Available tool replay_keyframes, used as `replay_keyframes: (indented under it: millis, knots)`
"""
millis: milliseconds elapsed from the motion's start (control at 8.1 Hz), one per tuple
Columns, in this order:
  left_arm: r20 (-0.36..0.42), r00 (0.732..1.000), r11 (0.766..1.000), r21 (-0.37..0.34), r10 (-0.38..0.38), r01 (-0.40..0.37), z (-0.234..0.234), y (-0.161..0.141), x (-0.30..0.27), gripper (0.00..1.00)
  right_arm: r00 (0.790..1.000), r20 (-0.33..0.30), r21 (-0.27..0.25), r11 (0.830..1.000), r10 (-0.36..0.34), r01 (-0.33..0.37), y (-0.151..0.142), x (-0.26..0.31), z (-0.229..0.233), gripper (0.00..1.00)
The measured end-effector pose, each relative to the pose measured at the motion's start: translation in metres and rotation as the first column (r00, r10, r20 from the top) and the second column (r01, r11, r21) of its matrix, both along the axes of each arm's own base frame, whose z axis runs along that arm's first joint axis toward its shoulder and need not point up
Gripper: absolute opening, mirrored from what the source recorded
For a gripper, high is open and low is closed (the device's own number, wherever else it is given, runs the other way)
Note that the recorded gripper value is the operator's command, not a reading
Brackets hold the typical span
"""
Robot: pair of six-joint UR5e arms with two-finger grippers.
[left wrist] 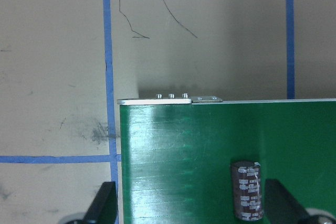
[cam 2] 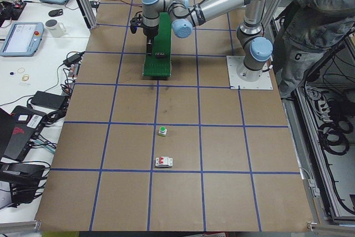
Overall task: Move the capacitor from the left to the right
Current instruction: 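Raise the left gripper away while the right gripper moves toward the belt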
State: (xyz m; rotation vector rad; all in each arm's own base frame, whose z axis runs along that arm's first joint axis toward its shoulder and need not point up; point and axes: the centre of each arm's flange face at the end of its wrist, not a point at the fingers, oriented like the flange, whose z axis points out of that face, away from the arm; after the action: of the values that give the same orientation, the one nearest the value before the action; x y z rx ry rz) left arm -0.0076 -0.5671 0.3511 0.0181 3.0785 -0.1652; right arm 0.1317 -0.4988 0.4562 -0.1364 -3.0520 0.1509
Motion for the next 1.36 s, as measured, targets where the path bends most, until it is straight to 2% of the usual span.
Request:
replay_keyframes:
  millis: [494, 864, 1111, 1357]
  knots:
    - [0.000, 1.000, 1.000, 0.000, -0.001, 0.001, 0.001, 0.001, 0.001, 1.00, 0.999, 0.016, 0.021, 0.999, 0.033, -0.033, -0.001, 0.002, -0.011, 1.00]
    - [0.000, 1.000, 1.000, -0.010, 0.009, -0.009, 0.005, 0.001, 0.007, 1.00, 0.996, 0.074, 0.036, 0.998, 0.048, -0.051, 0.000, 0.008, -0.036, 0.99]
    - [0.002, 1.000, 1.000, -0.016, 0.019, -0.019, 0.007, 0.002, 0.014, 1.00, 0.995, 0.087, 0.033, 0.998, 0.052, -0.055, -0.002, 0.009, -0.049, 0.98]
    - [0.003, 0.999, 0.999, -0.025, 0.039, -0.039, 0.011, 0.002, 0.021, 1.00, 0.988, 0.143, 0.038, 0.997, 0.055, -0.061, -0.002, 0.015, -0.060, 0.97]
